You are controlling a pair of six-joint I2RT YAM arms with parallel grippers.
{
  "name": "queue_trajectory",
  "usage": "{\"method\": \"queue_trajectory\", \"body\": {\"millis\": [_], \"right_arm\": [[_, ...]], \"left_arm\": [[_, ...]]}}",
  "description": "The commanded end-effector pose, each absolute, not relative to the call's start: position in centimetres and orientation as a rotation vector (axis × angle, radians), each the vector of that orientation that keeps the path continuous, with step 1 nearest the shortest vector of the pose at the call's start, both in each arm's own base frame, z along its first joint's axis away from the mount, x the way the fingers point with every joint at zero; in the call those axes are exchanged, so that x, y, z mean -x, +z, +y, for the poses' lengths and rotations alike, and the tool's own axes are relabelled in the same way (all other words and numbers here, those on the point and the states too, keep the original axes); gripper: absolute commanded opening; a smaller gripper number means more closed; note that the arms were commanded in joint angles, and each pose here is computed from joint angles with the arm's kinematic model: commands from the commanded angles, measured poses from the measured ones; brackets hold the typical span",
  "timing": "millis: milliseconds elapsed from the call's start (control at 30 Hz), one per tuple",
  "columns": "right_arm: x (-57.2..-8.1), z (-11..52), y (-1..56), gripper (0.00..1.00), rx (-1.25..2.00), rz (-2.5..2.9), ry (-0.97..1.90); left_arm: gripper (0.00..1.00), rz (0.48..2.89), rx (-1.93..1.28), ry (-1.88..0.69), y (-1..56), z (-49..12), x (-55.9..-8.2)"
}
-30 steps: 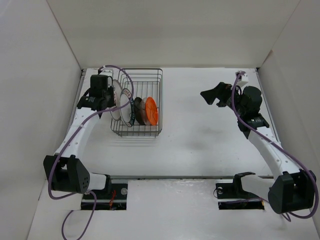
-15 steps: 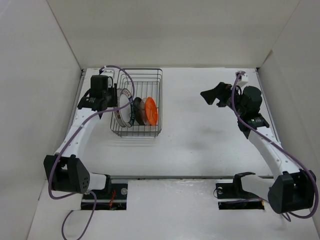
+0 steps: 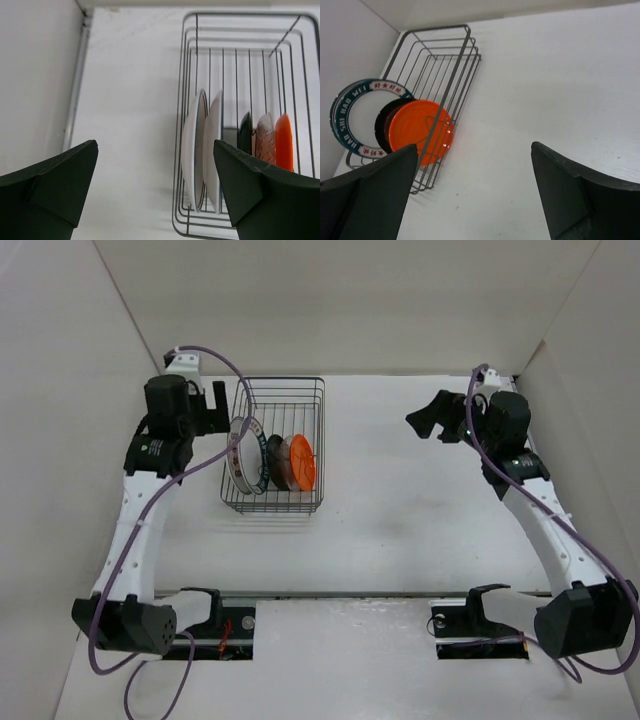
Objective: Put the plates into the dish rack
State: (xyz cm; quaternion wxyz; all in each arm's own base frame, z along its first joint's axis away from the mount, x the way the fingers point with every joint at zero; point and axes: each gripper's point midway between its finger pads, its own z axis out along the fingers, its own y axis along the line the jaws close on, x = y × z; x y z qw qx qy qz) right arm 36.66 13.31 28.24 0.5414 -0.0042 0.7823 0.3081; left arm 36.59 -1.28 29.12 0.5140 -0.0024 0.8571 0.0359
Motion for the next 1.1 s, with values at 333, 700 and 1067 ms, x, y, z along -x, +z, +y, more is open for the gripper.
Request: {"method": "queue_trajectory", "body": {"millis": [333,700,1067], "right_arm": [[-30.3,5.6,41.0,0.99,-0.161,1.722,0.35],[-20.1,2.4,49.8,0.99,-0.193,1.521,0.277],[-16.0,1.7,52.5,0.99,-0.179,1.431,0.275]], "left_arm": [[1.0,1.604,0.162,0.039,47.1,1.0,-31.1],[1.0,1.465,0.252,0.093,53.2,3.6,-25.1],[1.0,1.463,0.295,0.148,51.2,5.3,-22.5]]}}
